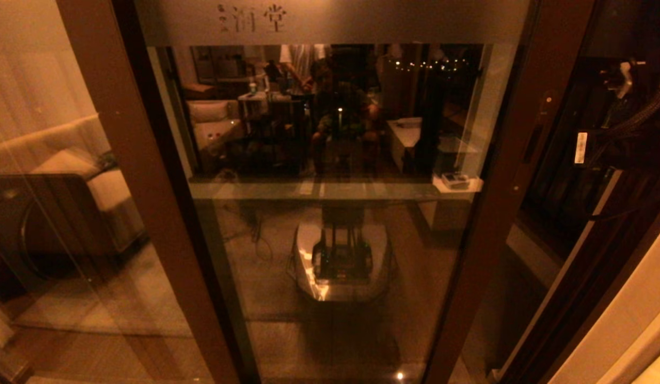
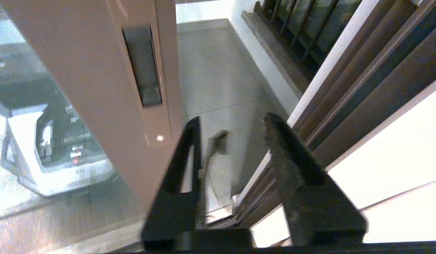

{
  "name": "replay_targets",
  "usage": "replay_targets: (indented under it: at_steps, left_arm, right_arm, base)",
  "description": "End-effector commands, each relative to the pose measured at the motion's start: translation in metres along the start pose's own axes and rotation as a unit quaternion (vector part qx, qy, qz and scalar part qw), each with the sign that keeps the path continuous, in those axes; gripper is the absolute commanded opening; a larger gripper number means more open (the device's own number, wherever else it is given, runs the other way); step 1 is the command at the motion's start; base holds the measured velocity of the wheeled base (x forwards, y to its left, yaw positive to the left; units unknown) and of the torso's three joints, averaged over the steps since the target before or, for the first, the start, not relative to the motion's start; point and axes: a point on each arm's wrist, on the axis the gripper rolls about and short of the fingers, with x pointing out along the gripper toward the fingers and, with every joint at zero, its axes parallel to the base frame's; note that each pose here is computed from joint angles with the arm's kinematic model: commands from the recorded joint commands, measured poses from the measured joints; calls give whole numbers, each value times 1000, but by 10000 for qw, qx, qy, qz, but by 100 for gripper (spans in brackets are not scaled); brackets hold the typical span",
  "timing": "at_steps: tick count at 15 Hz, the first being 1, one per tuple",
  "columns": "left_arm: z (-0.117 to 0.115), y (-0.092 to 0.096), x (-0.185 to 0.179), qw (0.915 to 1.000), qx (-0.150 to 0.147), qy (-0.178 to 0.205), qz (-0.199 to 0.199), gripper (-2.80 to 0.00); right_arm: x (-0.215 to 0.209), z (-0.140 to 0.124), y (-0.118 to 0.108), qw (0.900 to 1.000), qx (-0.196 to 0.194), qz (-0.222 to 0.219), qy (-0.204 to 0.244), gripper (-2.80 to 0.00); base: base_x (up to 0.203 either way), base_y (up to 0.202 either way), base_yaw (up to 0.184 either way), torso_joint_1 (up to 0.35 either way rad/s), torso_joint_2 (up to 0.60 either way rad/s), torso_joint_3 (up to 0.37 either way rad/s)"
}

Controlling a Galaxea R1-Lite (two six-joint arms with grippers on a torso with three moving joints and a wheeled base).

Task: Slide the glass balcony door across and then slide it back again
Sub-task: Close the slid door

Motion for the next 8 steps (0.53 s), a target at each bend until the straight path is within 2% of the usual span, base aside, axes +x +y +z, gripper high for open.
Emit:
replay_targets:
  at_steps: [1,8]
  left_arm:
    - [-5,0,1,10000,-8,94,-2,-280]
    - [-6,0,1,10000,-2,99,-12,-280]
  right_arm:
    - [10,2,15,9999,-73,106,59,-280]
    - [34,0,41,9993,-177,276,170,-280]
  base:
    - [0,0,0,0,0,0]
    - [0,0,0,0,0,0]
